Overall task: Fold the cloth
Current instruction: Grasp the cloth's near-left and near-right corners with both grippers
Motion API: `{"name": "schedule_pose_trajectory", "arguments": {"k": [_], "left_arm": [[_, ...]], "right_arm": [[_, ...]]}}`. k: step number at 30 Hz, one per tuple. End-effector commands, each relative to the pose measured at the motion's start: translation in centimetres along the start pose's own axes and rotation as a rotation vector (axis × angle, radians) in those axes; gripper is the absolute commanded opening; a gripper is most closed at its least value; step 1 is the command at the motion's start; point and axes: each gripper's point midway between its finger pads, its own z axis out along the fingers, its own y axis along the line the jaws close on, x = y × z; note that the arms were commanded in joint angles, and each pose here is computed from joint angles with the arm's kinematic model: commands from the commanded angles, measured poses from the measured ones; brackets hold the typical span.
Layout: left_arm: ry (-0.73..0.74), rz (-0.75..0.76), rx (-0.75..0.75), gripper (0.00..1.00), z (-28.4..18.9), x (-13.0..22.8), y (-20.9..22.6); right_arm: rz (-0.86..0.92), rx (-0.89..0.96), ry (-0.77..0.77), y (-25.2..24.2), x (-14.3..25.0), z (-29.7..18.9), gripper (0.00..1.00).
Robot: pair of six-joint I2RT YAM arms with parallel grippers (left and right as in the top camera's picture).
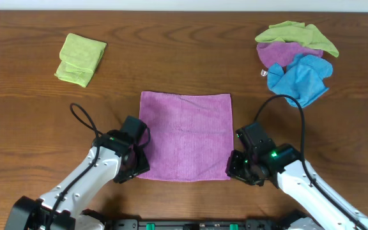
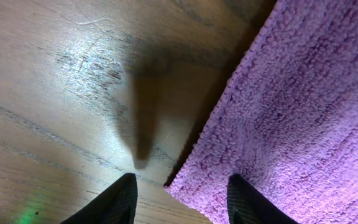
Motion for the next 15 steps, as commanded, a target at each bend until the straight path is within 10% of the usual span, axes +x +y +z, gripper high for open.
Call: {"name": "schedule_pose_trajectory", "arguments": {"k": [1, 10, 15], "left_arm": [[-0.012, 0.001, -0.007, 0.48, 0.4, 0.2, 0.2], [0.014, -0.004, 0.003, 0.47, 1.3, 1.3, 0.4], [0.017, -0.003, 0.025, 0.22, 1.4, 1.4, 0.0]], "right_arm": [[-0.002, -0.006, 0.0, -0.1, 0.0, 0.0, 0.31], [-0.003, -0.007, -0.001, -0.1, -0.1, 0.0, 0.31], [0.001, -0.007, -0.001, -0.1, 0.0, 0.0, 0.29]]}}
